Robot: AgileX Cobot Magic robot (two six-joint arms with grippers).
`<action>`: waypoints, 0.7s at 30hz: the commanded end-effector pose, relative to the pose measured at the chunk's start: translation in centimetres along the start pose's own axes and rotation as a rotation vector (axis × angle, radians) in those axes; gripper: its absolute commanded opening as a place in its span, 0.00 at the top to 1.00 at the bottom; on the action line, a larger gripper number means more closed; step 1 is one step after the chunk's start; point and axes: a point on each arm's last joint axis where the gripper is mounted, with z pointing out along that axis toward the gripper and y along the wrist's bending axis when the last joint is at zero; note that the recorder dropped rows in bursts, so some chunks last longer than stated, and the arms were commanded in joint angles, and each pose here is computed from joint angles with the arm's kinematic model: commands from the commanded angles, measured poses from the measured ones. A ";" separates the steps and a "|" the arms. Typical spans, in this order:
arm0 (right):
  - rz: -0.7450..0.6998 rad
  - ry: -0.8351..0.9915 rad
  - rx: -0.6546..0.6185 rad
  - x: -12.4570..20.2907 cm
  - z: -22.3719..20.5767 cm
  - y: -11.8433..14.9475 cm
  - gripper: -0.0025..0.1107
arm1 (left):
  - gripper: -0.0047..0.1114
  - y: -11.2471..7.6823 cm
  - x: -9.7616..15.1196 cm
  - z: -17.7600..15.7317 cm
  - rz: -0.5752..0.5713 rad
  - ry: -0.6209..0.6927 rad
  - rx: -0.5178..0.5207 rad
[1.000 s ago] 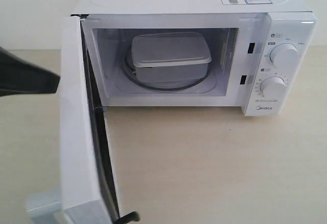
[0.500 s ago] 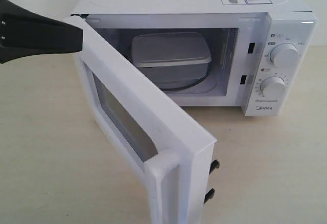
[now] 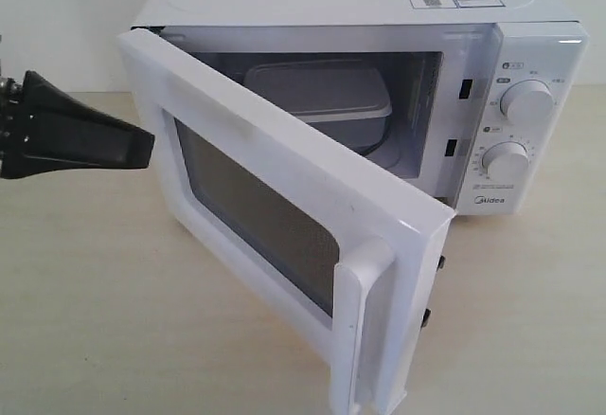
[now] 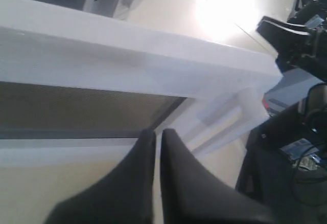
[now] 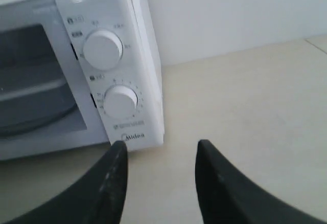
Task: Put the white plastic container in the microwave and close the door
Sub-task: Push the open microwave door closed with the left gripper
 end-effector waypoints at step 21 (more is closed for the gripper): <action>0.369 -0.274 -0.117 -7.8 -2.8 1.6 0.61 | 0.92 3.7 -4.0 11.0 0.024 -0.091 0.009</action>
